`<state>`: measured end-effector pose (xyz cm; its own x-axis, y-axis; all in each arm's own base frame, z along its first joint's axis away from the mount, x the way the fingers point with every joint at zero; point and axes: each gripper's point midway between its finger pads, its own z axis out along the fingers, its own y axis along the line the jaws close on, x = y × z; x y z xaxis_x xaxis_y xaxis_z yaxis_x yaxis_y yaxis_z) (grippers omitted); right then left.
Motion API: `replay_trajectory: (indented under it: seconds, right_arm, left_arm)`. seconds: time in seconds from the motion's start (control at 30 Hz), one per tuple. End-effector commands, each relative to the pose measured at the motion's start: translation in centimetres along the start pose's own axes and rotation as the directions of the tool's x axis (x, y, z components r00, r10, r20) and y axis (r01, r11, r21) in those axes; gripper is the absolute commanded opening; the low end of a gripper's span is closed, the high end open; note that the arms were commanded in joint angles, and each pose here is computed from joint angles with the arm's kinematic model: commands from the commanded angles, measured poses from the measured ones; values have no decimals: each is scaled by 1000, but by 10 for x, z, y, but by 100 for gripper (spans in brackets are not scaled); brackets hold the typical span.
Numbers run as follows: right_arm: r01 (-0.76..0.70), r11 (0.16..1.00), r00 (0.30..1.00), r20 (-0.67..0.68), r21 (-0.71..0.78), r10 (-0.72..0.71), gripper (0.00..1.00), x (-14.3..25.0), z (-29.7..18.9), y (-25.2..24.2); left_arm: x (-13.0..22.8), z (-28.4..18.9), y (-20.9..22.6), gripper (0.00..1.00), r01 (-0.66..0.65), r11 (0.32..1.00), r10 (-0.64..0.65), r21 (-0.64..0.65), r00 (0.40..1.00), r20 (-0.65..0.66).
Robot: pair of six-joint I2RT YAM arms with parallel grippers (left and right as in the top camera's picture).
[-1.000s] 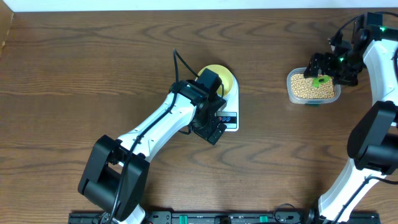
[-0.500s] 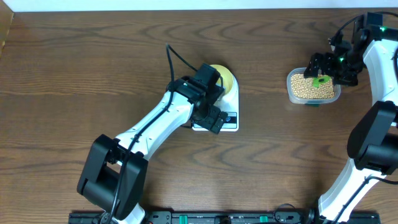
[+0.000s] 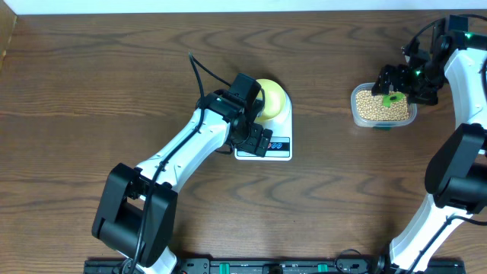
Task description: Scoop item into bowl and weigh 50g on scale
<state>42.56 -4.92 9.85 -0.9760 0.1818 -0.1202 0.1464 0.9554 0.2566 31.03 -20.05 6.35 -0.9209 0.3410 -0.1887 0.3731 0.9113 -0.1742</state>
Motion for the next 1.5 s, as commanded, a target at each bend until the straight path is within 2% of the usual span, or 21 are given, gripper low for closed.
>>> replay_trajectory:
  seconds: [0.0,0.73,1.0,1.27,1.47]
  right_arm:
    - [7,1000,1000,11,-2,-7,99,-4,-2,1]
    - [8,1000,1000,11,-2,-8,99,-4,-2,1]
    - [7,1000,1000,11,-2,-7,99,-4,-2,1]
    - [7,1000,1000,11,-2,-7,99,-4,-2,1]
    - [8,1000,1000,11,-2,-8,99,-4,-2,1]
  left_arm:
    - [-1,1,3,98,16,1000,-16,-14,1000,-1]
    - [0,-2,2,98,10,1000,-10,-12,1000,1]
    - [-5,-39,-6,98,-77,997,77,-4,993,91]
    - [5,-41,-28,98,-141,990,140,4,987,78]
    - [6,-37,-23,98,-108,989,117,-103,990,83]
